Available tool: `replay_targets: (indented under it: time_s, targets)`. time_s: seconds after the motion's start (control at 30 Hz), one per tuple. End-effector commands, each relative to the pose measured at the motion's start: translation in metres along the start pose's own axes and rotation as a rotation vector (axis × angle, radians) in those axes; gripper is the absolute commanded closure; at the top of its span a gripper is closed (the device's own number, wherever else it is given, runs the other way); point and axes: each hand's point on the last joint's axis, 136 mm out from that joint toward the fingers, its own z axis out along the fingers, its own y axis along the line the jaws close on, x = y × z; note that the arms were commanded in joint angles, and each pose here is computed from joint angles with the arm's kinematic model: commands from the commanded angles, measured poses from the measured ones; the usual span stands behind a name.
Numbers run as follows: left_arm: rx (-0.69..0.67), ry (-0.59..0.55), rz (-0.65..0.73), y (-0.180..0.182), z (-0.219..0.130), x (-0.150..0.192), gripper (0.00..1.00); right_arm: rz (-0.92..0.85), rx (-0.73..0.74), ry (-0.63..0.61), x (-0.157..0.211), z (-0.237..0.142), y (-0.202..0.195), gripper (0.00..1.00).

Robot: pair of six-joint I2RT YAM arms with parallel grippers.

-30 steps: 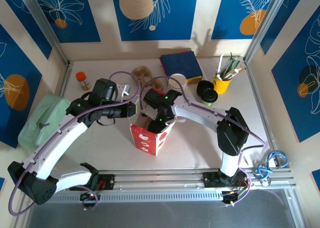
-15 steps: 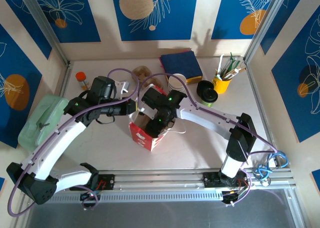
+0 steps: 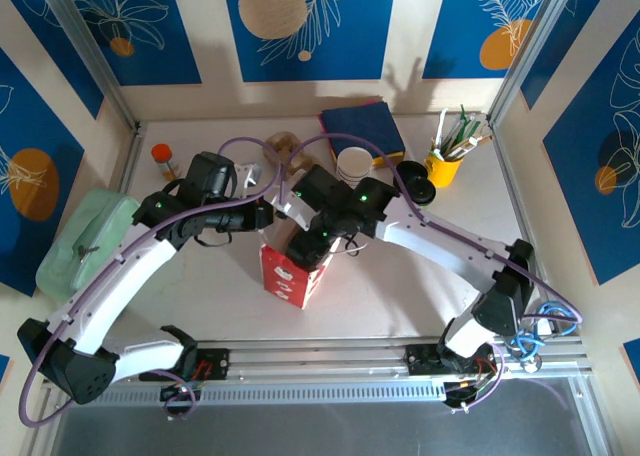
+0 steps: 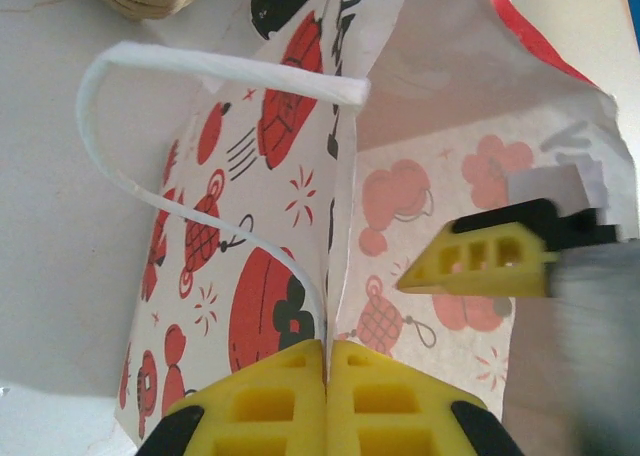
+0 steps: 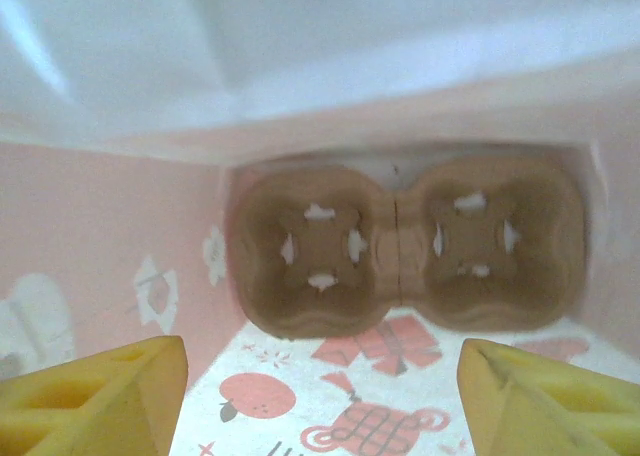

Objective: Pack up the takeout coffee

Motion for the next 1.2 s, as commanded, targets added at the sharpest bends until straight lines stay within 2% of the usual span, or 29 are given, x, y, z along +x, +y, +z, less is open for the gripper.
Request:
replay_targets:
  time_s: [0.0, 0.2, 0.33, 0.5, 0.57, 0.67, 0.87, 1.17]
  targets:
    - [0.011, 0.020, -0.004, -0.002, 0.001, 0.006, 1.00, 0.002, -0.028, -0.063, -0.012, -0.016, 0.008, 0.27]
    - [0.013, 0.014, -0.010, -0.002, 0.000, 0.006, 1.00, 0.025, -0.024, -0.114, -0.019, -0.036, 0.010, 0.28]
    - [0.017, 0.008, -0.011, -0.003, -0.001, 0.005, 1.00, 0.066, 0.023, -0.194, -0.031, -0.064, 0.006, 0.27]
    - [0.014, -0.005, -0.007, -0.002, -0.001, 0.004, 0.92, 0.182, 0.045, -0.327, -0.046, -0.107, 0.004, 0.20]
    - [0.017, -0.013, -0.006, -0.003, -0.002, 0.002, 0.84, 0.284, 0.086, -0.354, -0.045, -0.120, -0.006, 0.15]
    - [0.016, -0.029, -0.003, -0.004, -0.005, -0.001, 0.74, 0.472, 0.181, -0.340, -0.034, -0.132, -0.028, 0.15]
    - [0.006, -0.072, 0.013, -0.005, -0.013, -0.007, 0.64, 0.795, 0.270, -0.308, -0.006, -0.139, -0.056, 0.16]
    - [-0.013, -0.110, 0.038, -0.004, -0.025, -0.009, 0.58, 0.969, 0.342, -0.139, 0.019, -0.112, -0.073, 0.24]
